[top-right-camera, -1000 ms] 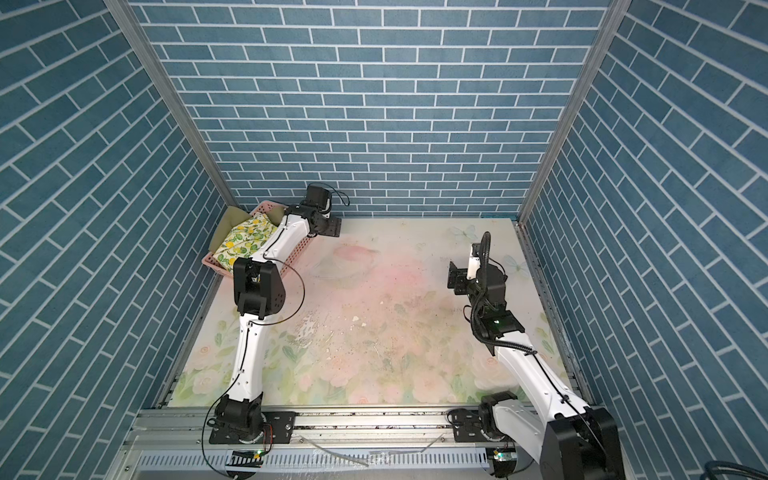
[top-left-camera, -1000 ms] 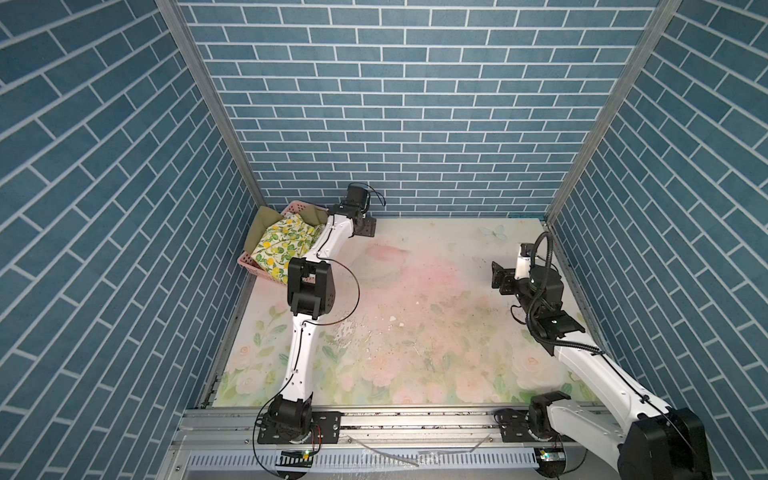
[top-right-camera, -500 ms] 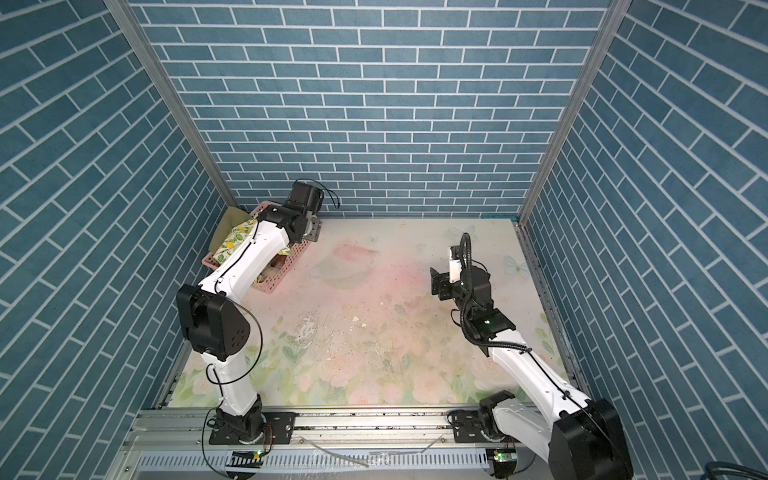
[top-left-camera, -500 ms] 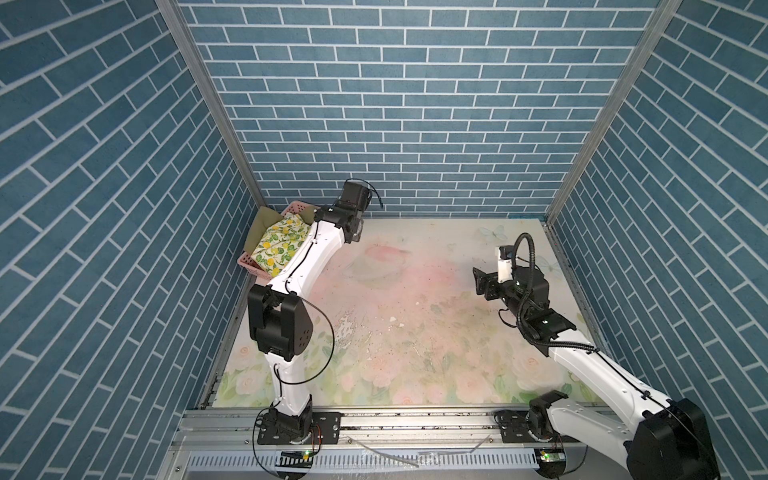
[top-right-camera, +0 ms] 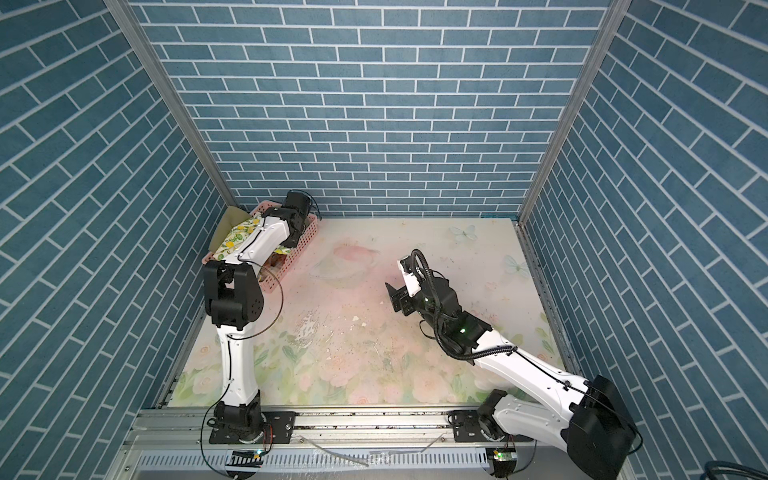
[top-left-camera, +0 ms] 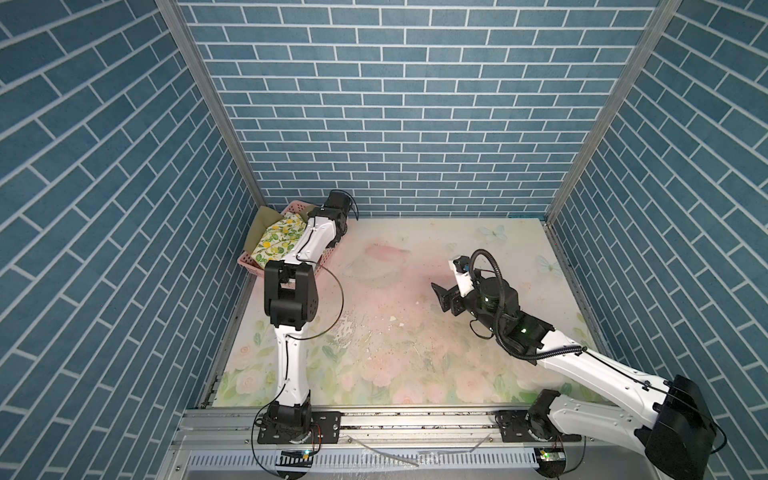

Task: Fold and stack the skirts
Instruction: 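Lift the lemon-print skirt out with the left gripper and drop it on the table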

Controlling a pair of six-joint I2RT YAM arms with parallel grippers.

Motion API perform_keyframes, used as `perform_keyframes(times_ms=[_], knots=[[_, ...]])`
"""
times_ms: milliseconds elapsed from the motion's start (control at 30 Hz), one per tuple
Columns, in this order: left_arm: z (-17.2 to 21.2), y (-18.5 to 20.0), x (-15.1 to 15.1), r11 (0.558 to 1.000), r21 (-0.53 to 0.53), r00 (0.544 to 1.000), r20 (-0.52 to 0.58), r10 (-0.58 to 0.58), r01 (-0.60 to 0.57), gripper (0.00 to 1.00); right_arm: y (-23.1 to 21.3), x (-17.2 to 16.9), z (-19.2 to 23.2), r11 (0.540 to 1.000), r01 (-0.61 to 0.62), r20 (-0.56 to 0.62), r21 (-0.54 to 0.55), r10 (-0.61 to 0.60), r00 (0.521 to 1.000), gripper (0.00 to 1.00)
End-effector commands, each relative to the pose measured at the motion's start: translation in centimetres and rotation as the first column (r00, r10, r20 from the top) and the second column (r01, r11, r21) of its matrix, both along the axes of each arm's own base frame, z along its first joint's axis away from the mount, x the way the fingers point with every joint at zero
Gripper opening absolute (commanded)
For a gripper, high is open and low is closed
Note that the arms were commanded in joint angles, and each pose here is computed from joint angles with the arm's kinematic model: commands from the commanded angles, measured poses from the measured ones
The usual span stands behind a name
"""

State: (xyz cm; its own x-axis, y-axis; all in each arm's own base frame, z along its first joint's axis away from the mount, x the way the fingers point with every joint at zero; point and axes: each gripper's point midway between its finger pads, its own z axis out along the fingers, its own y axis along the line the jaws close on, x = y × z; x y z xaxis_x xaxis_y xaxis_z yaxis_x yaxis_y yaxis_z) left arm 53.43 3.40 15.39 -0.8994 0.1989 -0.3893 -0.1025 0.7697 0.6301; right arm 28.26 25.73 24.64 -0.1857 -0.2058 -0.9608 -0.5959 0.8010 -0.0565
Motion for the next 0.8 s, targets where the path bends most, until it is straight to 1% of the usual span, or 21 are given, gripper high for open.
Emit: perform_keyframes(times_ms=[0, 100, 200, 300, 367, 467, 500, 533, 567, 633, 700, 733, 767], knots=[[4.5, 0.0, 0.5, 1.000, -0.021, 0.995, 0.094, 0.022, -0.020, 0.00, -1.0, 0.7, 2.9, 0.997, 0.074, 0.070, 0.010, -0.075, 0.995, 0.84], [9.5, -2.3, 0.4, 0.998, -0.054, 0.974, 0.223, -0.030, 0.044, 0.00, -2.6, 1.0, 3.7, 0.986, 0.156, 0.092, 0.052, -0.160, 0.983, 0.84], [13.5, -5.7, -0.6, 0.986, -0.096, 0.955, 0.280, -0.102, 0.134, 0.00, -4.7, 1.5, 4.7, 0.959, 0.269, 0.103, 0.086, -0.277, 0.955, 0.84], [16.5, -9.9, -2.4, 0.963, -0.137, 0.932, 0.316, -0.180, 0.232, 0.00, -7.9, 2.3, 5.4, 0.897, 0.429, 0.084, 0.105, -0.437, 0.895, 0.84], [18.3, -13.6, -3.9, 0.932, -0.170, 0.905, 0.348, -0.246, 0.319, 0.00, -9.8, 2.7, 5.6, 0.859, 0.500, 0.059, 0.115, -0.508, 0.859, 0.84], [20.9, -19.3, -6.6, 0.872, -0.195, 0.848, 0.402, -0.346, 0.449, 0.00, -12.9, 3.1, 5.7, 0.803, 0.577, 0.012, 0.148, -0.585, 0.811, 0.84], [21.6, -21.6, -7.7, 0.836, -0.223, 0.823, 0.423, -0.379, 0.501, 0.00, -14.1, 3.1, 5.8, 0.782, 0.601, -0.007, 0.164, -0.609, 0.793, 0.84], [22.0, -23.8, -8.8, 0.791, -0.261, 0.797, 0.440, -0.413, 0.554, 0.00, -15.2, 3.0, 5.8, 0.761, 0.624, -0.023, 0.177, -0.630, 0.776, 0.84], [22.4, -25.5, -9.8, 0.751, -0.292, 0.777, 0.452, -0.437, 0.592, 0.00, -16.0, 2.9, 5.9, 0.750, 0.634, -0.035, 0.189, -0.640, 0.768, 0.84], [22.7, -28.7, -11.9, 0.671, -0.350, 0.740, 0.480, -0.470, 0.653, 0.00, -17.8, 2.5, 5.9, 0.715, 0.670, -0.058, 0.197, -0.674, 0.737, 0.84], [22.2, -30.3, -12.9, 0.605, -0.420, 0.728, 0.502, -0.467, 0.677, 0.00, -19.0, 2.1, 5.8, 0.698, 0.690, -0.069, 0.194, -0.692, 0.719, 0.84], [21.3, -30.7, -13.1, 0.584, -0.448, 0.731, 0.503, -0.461, 0.677, 0.00, -19.4, 1.9, 5.7, 0.691, 0.697, -0.073, 0.190, -0.698, 0.712, 0.84], [20.4, -30.6, -12.9, 0.587, -0.457, 0.738, 0.503, -0.450, 0.669, 0.00, -19.7, 1.8, 5.6, 0.689, 0.700, -0.076, 0.187, -0.701, 0.710, 0.84]])
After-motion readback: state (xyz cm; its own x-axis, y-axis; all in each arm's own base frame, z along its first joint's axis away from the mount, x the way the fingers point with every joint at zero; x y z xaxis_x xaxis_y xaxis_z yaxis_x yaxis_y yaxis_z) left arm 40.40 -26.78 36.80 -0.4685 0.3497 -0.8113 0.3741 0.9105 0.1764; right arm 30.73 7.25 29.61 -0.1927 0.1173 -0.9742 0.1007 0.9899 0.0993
